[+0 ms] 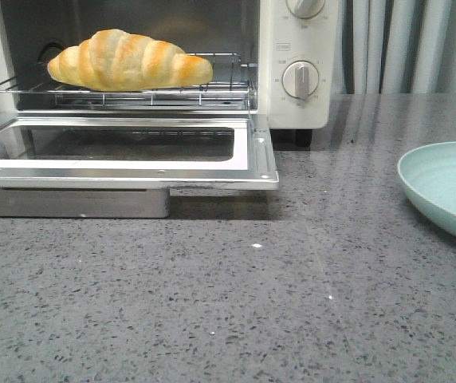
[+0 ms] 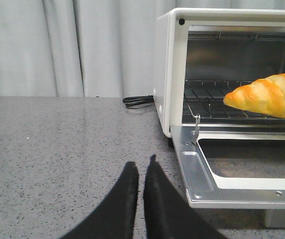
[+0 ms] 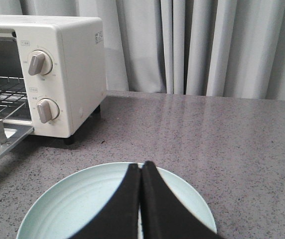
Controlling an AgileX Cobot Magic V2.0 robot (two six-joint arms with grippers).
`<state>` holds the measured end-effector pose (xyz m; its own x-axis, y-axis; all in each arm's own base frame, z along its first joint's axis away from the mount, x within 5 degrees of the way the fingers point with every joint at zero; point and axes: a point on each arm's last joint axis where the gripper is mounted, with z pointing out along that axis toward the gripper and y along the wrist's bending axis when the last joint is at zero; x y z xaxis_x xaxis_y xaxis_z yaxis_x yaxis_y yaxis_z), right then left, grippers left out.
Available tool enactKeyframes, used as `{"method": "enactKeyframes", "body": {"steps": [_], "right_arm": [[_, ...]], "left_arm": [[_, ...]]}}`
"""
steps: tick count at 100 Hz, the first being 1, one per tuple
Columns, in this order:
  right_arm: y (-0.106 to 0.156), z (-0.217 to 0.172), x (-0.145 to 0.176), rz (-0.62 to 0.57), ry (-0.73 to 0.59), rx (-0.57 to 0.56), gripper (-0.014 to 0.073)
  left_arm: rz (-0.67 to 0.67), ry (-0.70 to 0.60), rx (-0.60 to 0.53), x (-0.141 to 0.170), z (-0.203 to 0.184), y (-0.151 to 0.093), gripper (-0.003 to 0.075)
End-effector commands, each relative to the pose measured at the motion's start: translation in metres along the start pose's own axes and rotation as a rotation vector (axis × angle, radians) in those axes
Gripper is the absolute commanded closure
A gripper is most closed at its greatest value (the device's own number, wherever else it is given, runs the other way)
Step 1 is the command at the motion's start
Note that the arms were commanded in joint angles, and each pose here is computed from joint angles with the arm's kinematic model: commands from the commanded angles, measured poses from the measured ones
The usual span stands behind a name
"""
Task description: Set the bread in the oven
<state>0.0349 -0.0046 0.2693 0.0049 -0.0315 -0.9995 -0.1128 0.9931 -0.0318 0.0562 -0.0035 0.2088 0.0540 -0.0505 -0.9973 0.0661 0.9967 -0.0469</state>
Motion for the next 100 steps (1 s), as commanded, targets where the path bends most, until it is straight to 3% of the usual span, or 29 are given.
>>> {"method": "enactKeyframes", "body": {"steps": [1,100], "right_arm": [[0.0006,-0.006,-0.0152,-0.011,-0.117,-0.013,0.065],[0.0006,-0.006,-0.0152,-0.011,-0.117,-0.013,0.065]], "left_arm": [[-0.018,-0.078,0.004,-0.0006,-0.0019,-0.0001,0.074],[-0.03,-0.08,0.005,-0.0008,-0.002,-0.0001,0.074]]}}
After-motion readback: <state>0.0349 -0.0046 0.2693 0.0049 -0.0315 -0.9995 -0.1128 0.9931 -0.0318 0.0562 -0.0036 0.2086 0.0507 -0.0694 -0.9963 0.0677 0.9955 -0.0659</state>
